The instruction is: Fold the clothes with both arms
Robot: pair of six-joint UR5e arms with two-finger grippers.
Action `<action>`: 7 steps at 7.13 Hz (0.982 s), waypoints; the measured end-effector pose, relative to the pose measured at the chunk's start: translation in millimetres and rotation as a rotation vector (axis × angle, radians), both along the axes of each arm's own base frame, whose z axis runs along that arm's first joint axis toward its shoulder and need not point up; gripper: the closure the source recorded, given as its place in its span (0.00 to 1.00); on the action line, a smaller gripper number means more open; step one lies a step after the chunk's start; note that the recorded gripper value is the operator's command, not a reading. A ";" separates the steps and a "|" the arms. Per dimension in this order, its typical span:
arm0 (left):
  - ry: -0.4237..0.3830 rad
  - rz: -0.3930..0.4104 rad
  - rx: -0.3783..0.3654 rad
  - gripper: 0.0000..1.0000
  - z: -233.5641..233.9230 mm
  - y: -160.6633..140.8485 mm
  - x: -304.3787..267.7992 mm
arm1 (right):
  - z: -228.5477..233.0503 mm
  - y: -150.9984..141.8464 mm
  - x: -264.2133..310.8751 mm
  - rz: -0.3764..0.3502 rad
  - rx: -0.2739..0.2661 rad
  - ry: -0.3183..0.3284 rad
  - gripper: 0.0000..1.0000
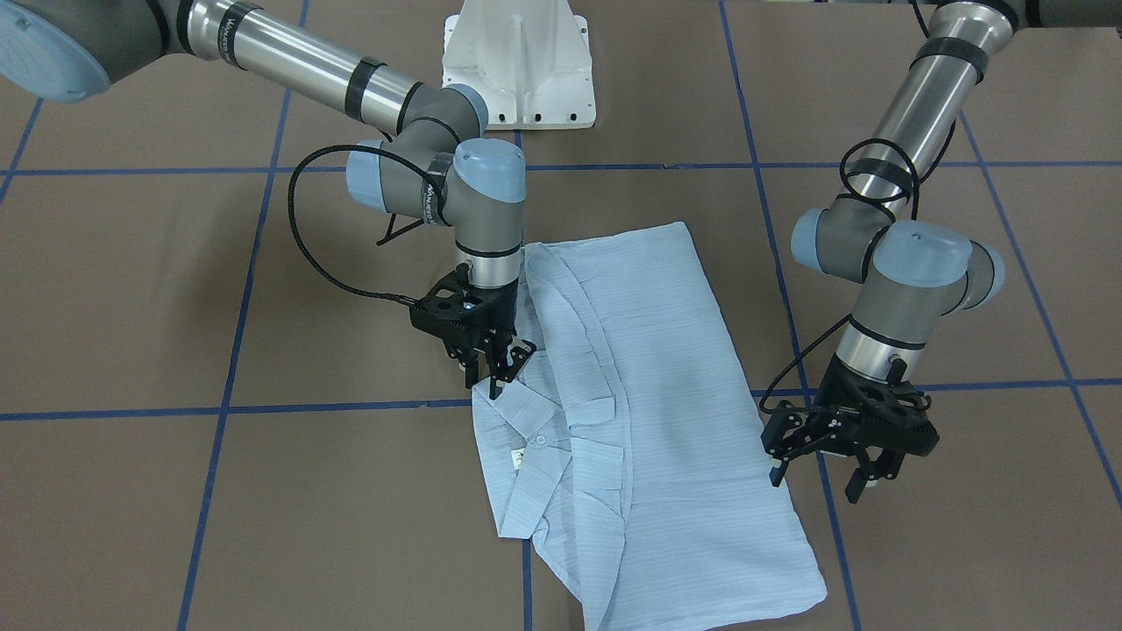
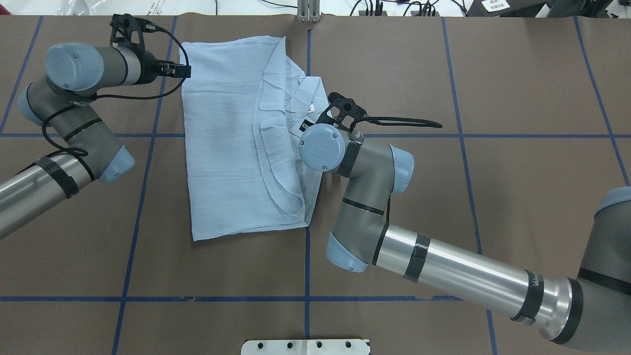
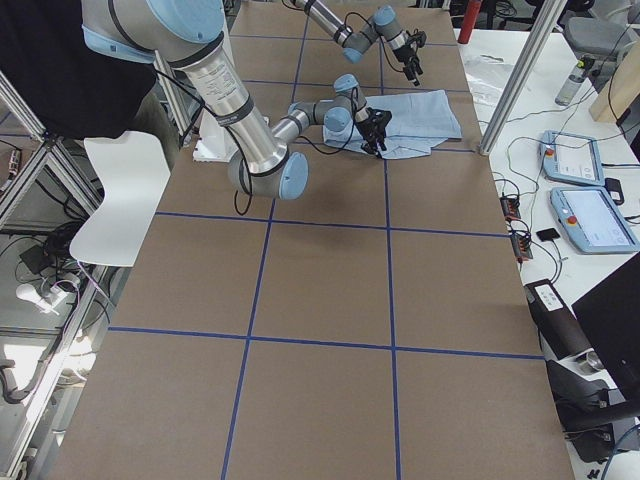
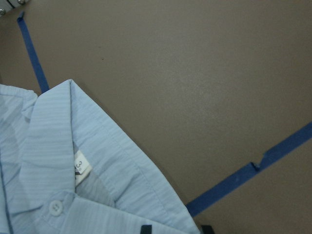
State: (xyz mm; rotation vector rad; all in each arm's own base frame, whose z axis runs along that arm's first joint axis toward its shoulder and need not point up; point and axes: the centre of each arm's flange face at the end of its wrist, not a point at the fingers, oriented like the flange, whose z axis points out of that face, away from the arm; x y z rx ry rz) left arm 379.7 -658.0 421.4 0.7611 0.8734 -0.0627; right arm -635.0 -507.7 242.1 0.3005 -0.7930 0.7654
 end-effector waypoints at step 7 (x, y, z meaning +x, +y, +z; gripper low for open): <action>0.032 -0.012 -0.022 0.00 -2.0 4.5 0.5 | 44.3 56.7 88.9 -0.030 0.034 -0.051 1.00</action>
